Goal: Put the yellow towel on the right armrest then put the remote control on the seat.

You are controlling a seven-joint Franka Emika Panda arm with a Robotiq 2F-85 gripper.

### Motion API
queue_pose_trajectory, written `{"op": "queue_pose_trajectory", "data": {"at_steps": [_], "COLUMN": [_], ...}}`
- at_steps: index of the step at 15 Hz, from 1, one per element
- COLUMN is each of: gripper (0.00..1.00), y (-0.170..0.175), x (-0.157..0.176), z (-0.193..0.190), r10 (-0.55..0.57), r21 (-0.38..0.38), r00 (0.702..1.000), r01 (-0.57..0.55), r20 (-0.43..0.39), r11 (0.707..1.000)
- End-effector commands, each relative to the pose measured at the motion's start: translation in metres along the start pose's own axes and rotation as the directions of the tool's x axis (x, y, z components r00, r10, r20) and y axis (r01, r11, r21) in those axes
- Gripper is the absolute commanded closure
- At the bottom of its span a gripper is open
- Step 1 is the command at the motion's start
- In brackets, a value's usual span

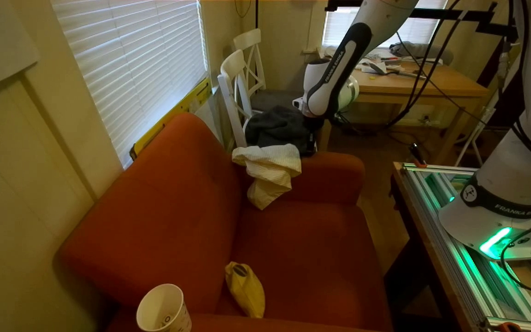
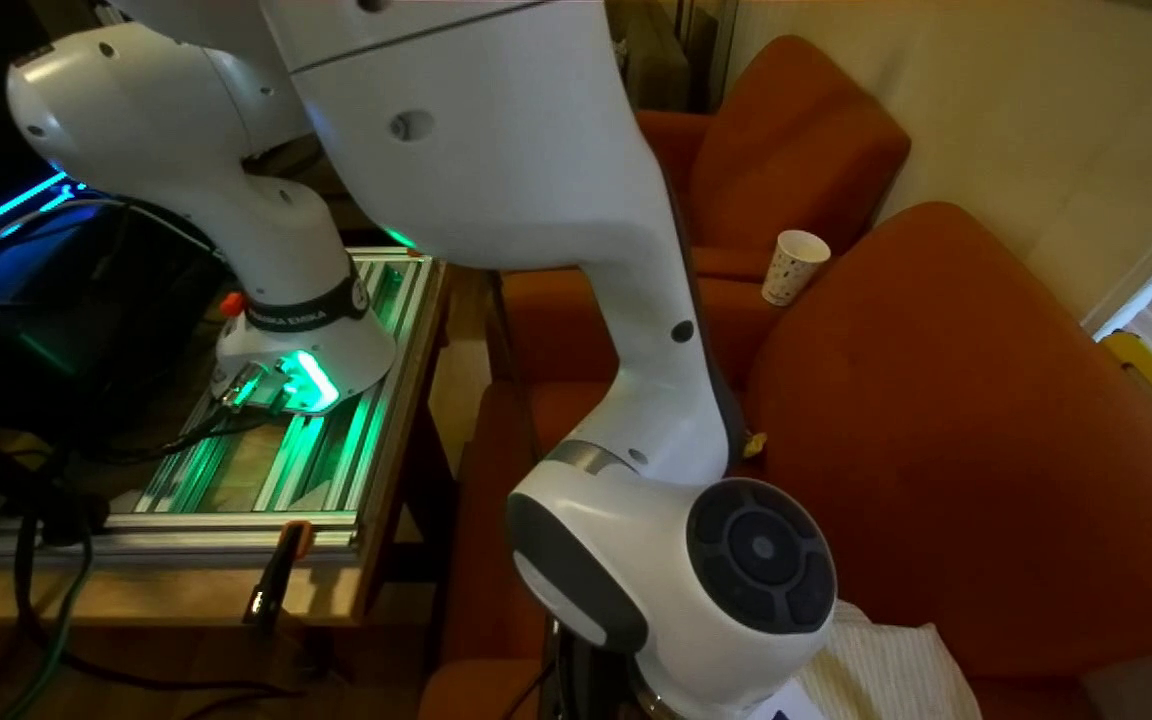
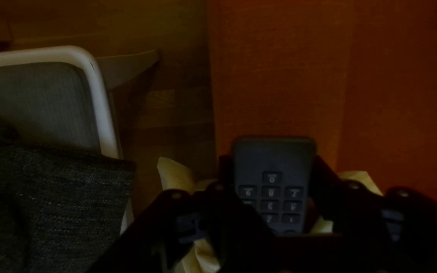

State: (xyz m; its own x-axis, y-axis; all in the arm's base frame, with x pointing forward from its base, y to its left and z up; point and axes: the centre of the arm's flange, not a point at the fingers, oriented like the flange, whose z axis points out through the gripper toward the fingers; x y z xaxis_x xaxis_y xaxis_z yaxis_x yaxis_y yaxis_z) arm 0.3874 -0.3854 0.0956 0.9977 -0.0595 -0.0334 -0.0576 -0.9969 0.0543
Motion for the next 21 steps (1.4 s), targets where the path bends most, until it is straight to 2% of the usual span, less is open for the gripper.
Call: {"op": "queue_pose_trajectory", "data": {"at_steps": [1,13,21], "gripper": [0.74,0.74,0.74], "y": [-0.018,-0.041,-0.032], "x": [-0.023,-0.052,-0.082], "z": [0.004,0.001,0.002], "r10": [0.075,0.062,0.064], "r21": [0.020,0.034,0.021], "r00": [0.997,0.996,0.993], "r01": [-0.075,-0.064,-0.067], "r20": [0.016,0.057,0.103], "r11": [0.997,0.997,0.998]}}
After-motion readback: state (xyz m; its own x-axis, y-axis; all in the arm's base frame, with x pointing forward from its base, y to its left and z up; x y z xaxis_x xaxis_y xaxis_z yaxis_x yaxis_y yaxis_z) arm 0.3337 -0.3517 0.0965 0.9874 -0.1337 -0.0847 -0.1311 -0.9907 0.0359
